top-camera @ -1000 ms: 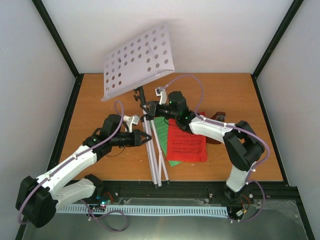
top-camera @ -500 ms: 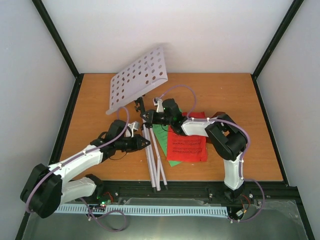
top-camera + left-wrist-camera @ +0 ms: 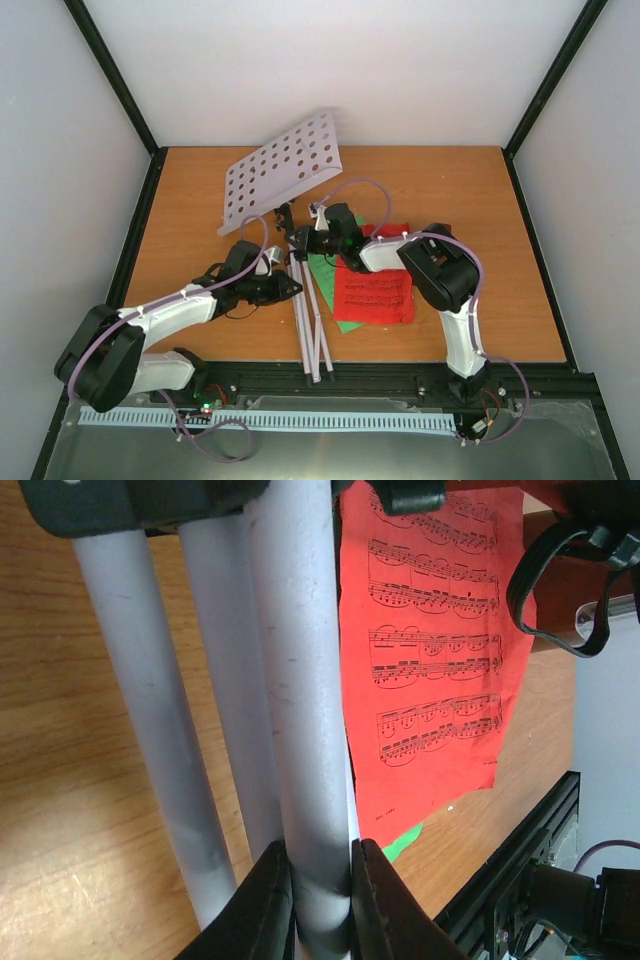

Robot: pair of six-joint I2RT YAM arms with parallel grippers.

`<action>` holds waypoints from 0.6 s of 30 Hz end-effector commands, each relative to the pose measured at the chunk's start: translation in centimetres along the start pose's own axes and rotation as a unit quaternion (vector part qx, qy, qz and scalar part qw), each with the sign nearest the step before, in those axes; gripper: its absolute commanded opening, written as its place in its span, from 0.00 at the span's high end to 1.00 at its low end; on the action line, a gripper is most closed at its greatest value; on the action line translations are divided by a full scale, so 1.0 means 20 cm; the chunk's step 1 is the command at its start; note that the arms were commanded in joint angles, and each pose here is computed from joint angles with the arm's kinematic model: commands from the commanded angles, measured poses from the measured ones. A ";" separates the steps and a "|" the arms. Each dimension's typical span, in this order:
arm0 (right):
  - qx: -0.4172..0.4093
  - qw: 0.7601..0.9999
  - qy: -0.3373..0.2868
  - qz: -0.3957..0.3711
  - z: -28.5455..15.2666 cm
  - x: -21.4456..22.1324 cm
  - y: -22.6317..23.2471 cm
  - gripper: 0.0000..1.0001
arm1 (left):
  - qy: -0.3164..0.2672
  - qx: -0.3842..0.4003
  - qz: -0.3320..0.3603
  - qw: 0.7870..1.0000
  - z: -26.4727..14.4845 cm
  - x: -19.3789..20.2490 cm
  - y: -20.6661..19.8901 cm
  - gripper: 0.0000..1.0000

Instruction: Pack up the instrument practice props

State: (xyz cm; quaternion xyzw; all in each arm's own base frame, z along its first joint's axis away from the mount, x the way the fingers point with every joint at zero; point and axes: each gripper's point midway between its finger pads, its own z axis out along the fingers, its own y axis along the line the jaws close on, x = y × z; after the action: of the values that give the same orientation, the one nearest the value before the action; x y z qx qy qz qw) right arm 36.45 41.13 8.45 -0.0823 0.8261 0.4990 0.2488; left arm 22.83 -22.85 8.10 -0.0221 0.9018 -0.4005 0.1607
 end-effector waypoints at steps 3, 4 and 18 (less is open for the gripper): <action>-0.018 0.990 -0.017 -0.140 0.06 -0.03 0.04 0.96 | -0.143 0.071 0.117 0.980 -0.05 -0.36 -0.26 1.00; -0.015 0.990 -0.016 -0.142 0.07 -0.03 0.02 0.95 | -0.141 0.069 0.116 0.981 -0.04 -0.36 -0.26 1.00; 0.009 0.987 -0.022 -0.161 0.05 -0.01 -0.06 0.67 | -0.133 0.049 0.122 0.982 0.03 -0.36 -0.19 1.00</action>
State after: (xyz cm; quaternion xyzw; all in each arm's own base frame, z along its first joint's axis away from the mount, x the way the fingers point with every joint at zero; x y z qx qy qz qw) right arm 37.41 40.19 5.70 -0.1210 0.8392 0.4512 0.2785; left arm 23.89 -23.36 5.94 -0.0240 0.9061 -0.3930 0.1548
